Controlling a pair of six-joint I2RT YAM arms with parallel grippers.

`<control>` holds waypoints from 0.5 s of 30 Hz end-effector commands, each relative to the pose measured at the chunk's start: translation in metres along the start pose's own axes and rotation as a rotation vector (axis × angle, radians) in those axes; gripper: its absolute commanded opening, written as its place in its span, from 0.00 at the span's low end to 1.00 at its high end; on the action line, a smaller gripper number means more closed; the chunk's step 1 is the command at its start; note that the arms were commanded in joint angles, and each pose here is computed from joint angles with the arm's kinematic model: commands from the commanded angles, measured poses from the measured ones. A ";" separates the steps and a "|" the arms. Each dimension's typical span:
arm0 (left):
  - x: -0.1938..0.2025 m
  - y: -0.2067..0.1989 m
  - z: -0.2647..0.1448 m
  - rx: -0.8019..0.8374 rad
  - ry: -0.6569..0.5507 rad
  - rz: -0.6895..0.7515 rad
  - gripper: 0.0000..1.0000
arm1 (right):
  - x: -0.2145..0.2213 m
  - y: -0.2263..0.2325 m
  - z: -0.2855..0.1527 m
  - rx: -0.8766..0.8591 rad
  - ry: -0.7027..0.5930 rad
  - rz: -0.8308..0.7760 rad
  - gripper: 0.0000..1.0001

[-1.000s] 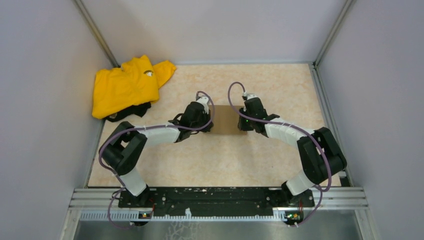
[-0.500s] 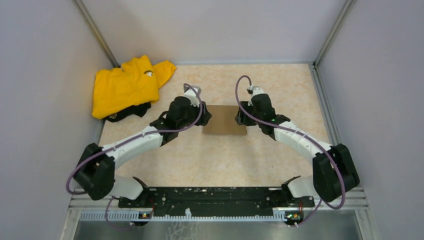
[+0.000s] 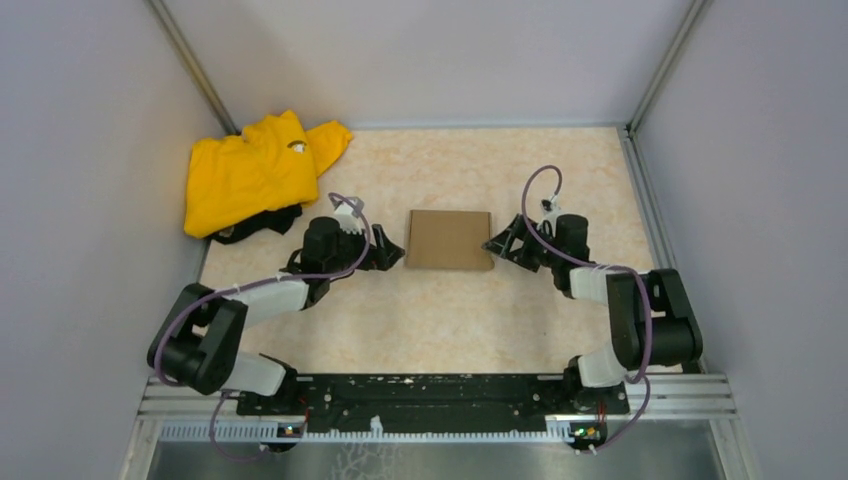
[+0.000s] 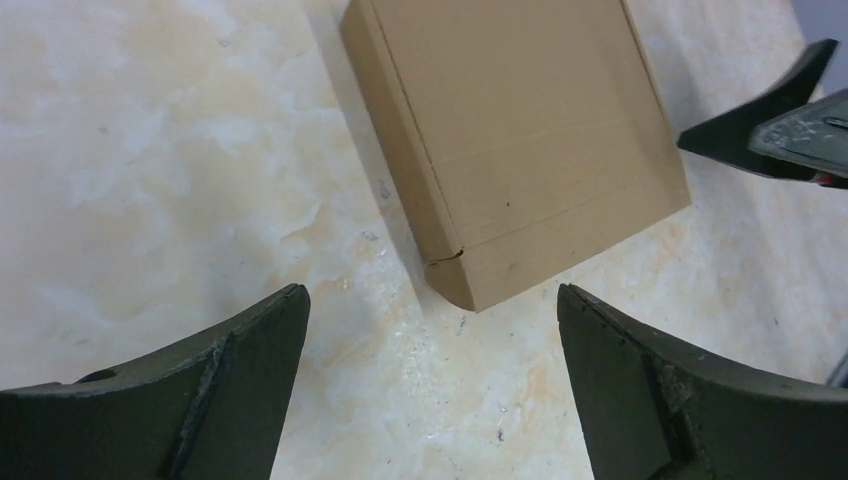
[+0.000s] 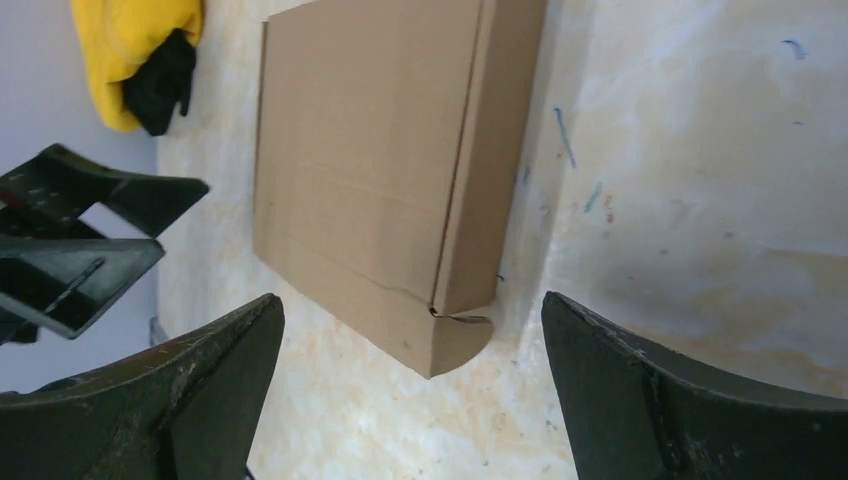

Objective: Fold the paper box

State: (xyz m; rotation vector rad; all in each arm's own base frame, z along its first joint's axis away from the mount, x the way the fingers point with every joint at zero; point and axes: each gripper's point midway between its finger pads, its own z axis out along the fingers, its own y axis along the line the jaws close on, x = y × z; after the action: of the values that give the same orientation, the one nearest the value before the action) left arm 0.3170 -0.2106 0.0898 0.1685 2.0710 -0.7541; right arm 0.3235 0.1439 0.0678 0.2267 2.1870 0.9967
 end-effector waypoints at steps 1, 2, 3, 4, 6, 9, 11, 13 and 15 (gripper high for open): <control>-0.020 -0.039 0.005 0.261 -0.090 0.032 0.99 | -0.021 0.041 0.005 -0.240 -0.068 -0.045 0.99; -0.016 -0.039 0.008 0.275 -0.080 0.029 0.99 | -0.020 0.040 0.007 -0.244 -0.064 -0.038 0.99; -0.015 -0.040 0.010 0.289 -0.077 0.030 0.99 | -0.018 0.038 0.008 -0.247 -0.061 -0.034 0.99; -0.013 -0.041 0.013 0.301 -0.069 0.030 0.99 | -0.018 0.037 0.010 -0.249 -0.063 -0.031 0.99; -0.009 -0.043 0.016 0.327 -0.057 0.028 0.99 | -0.017 0.035 0.012 -0.250 -0.062 -0.027 0.99; -0.007 -0.042 0.020 0.335 -0.062 0.029 0.99 | -0.017 0.032 0.017 -0.252 -0.055 -0.021 0.99; -0.004 -0.041 0.023 0.338 -0.054 0.028 0.99 | -0.016 0.031 0.020 -0.257 -0.045 -0.012 0.99; -0.004 -0.040 0.025 0.340 -0.053 0.027 0.99 | -0.016 0.031 0.022 -0.261 -0.038 -0.009 0.99; -0.005 -0.041 0.026 0.346 -0.056 0.025 0.99 | -0.016 0.030 0.024 -0.258 -0.032 -0.004 0.99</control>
State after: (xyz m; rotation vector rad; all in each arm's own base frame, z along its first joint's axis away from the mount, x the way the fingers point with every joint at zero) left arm 0.3153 -0.2500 0.0820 0.3202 1.9639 -1.0377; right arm 0.3336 0.1677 0.0676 0.1857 2.0862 1.2246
